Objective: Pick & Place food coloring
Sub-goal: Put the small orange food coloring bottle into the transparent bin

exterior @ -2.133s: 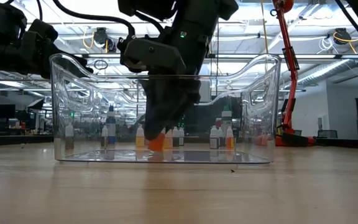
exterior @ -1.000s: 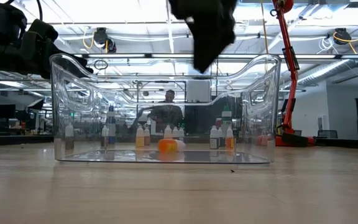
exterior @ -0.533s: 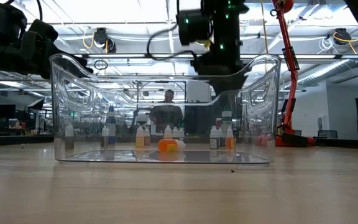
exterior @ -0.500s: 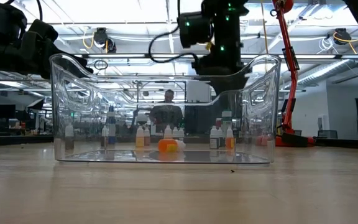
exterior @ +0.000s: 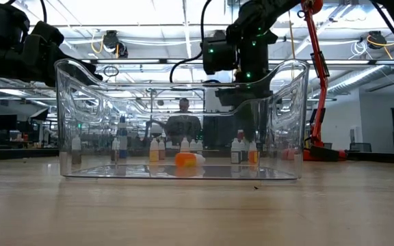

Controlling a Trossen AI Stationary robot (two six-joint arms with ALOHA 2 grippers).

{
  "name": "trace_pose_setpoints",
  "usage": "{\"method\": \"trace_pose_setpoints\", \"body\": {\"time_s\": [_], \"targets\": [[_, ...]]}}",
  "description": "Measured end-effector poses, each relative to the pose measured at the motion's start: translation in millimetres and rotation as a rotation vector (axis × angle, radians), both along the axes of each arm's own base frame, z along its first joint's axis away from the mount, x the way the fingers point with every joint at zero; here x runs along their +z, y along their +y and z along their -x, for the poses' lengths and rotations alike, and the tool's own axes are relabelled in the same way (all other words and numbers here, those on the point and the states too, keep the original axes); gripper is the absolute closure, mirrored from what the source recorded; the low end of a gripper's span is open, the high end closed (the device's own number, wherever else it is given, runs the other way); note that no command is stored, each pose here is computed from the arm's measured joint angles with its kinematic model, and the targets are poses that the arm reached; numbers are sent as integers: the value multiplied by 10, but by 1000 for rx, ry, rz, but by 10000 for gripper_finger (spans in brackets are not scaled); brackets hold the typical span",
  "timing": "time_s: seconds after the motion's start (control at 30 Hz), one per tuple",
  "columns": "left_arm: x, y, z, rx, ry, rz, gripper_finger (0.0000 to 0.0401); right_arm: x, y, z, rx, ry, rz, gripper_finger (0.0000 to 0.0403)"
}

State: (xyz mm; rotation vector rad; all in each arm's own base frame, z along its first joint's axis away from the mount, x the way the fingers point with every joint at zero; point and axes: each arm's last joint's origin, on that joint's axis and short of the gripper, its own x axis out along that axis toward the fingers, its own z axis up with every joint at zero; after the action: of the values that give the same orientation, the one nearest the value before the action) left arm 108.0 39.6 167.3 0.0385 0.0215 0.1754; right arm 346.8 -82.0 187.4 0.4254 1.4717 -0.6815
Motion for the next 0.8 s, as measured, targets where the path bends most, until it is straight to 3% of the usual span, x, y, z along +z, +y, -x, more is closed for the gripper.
{"method": "trace_pose_setpoints", "body": {"time_s": [0.8], "targets": [[0,0,0,0,0,0,96,-211,2,-7,15,-87,-42,124]]}}
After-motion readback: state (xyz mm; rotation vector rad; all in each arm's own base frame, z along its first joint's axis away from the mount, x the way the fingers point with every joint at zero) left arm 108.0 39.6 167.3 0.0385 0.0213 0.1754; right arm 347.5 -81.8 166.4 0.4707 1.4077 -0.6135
